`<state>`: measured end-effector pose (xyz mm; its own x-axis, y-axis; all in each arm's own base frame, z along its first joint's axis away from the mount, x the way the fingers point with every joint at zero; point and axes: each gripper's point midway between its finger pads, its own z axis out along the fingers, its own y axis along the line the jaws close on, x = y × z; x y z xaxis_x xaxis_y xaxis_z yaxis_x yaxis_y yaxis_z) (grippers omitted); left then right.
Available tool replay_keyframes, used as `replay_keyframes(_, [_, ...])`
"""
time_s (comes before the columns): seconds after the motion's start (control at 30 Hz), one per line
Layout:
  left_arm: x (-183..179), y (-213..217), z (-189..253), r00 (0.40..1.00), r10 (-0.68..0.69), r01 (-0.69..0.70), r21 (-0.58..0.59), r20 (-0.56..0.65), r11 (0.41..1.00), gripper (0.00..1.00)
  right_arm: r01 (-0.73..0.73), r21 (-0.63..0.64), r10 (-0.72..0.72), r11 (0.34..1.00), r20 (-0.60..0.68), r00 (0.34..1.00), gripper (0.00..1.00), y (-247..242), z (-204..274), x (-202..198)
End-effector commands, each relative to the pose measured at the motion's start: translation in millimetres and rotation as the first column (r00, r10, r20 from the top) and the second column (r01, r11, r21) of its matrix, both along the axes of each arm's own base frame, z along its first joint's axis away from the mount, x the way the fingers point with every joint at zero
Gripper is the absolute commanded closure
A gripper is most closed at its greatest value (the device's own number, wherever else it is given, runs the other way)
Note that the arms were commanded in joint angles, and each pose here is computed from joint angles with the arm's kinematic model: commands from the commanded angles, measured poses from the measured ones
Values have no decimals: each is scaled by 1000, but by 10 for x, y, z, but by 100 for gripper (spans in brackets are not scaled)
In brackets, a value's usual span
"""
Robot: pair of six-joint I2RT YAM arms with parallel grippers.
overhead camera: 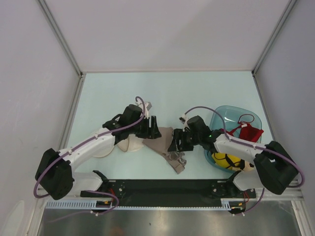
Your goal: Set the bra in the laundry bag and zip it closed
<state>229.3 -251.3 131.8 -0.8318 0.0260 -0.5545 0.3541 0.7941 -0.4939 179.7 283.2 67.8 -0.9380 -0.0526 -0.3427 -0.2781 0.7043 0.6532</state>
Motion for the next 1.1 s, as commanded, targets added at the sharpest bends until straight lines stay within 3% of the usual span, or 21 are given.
replay_keyframes(0.0, [102,-76,-90,1000,-3,3,4,16,1000,30,61,31,-64,998,122,990,26,-163,382,307])
replay_keyframes(0.03, [116,-77,-155,1000,0,0,18,5,1000,32,67,42,-72,997,139,988,17,-201,406,382])
replay_keyframes(0.13, [158,-78,-273,1000,11,-11,38,-4,999,41,62,105,-79,993,159,984,6,-249,432,579])
replay_keyframes(0.23, [198,-56,-362,1000,29,-29,57,-1,998,48,21,163,-50,986,174,983,0,-213,411,730])
replay_keyframes(0.7, [93,117,-858,997,45,-35,158,-59,987,56,-110,245,62,963,198,978,0,131,16,1128])
replay_keyframes(1.0, [46,84,-795,998,34,-28,114,-55,993,56,-96,342,71,935,85,994,21,291,-155,836])
replay_keyframes(1.03, [45,78,-787,998,32,-26,110,-54,994,56,-99,366,66,925,102,993,32,324,-168,854])
replay_keyframes(1.07, [50,79,-778,998,36,-31,109,-52,994,56,-77,382,58,921,62,996,37,339,-201,822])
